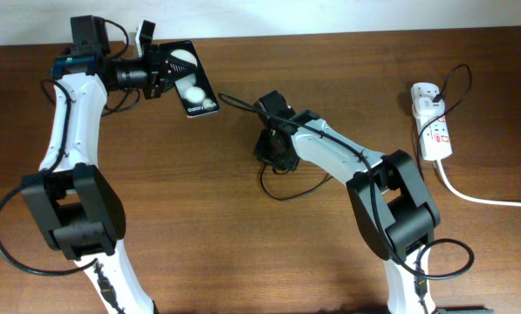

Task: Plug charger to phone and switch on socket
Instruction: 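Close the right gripper on the USB-C plug and lift it, then carry the plug with the right gripper up to the phone's bottom port, then align the plug tip with the port under the left-held phone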

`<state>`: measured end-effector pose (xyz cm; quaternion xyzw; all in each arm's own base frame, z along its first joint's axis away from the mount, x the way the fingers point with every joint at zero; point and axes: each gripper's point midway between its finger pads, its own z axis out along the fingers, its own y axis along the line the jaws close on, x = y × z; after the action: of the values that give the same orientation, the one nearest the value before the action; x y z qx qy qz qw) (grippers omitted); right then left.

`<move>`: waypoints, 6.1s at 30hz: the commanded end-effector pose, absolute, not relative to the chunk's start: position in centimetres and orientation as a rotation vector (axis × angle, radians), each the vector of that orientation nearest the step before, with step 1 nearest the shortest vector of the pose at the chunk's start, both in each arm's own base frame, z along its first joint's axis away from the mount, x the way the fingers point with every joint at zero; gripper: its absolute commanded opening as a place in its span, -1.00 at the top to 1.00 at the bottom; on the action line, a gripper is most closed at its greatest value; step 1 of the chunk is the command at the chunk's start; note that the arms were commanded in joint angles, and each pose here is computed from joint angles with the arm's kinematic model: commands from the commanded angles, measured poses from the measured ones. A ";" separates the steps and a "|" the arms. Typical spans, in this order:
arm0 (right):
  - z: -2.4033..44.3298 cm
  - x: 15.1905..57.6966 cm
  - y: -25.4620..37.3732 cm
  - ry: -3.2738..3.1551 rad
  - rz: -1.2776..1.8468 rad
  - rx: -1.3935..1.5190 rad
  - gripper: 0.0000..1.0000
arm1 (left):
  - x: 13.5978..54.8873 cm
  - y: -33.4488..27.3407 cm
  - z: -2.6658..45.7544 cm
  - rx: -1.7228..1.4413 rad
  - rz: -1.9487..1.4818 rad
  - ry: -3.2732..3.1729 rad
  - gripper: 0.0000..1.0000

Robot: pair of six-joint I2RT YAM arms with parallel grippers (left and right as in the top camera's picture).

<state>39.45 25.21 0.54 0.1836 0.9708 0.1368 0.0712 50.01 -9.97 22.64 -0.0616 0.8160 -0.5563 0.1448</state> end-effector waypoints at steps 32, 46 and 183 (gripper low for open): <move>17.3 38.5 27.6 2.568 1.170 -0.443 0.92 | 49.7 -10.1 23.2 -0.141 -1.641 2.327 1.00; 32.2 31.7 21.4 2.298 1.102 -0.471 0.91 | 47.6 -15.8 23.0 0.023 -1.703 2.380 1.00; 23.0 30.6 27.6 2.035 1.675 -0.358 0.92 | 42.5 -23.4 28.5 0.549 -2.078 2.040 1.00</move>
<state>30.31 27.58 23.50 -0.1409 0.7387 0.6161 0.2342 43.00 -23.31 27.72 0.1759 0.7029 -0.6827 0.0948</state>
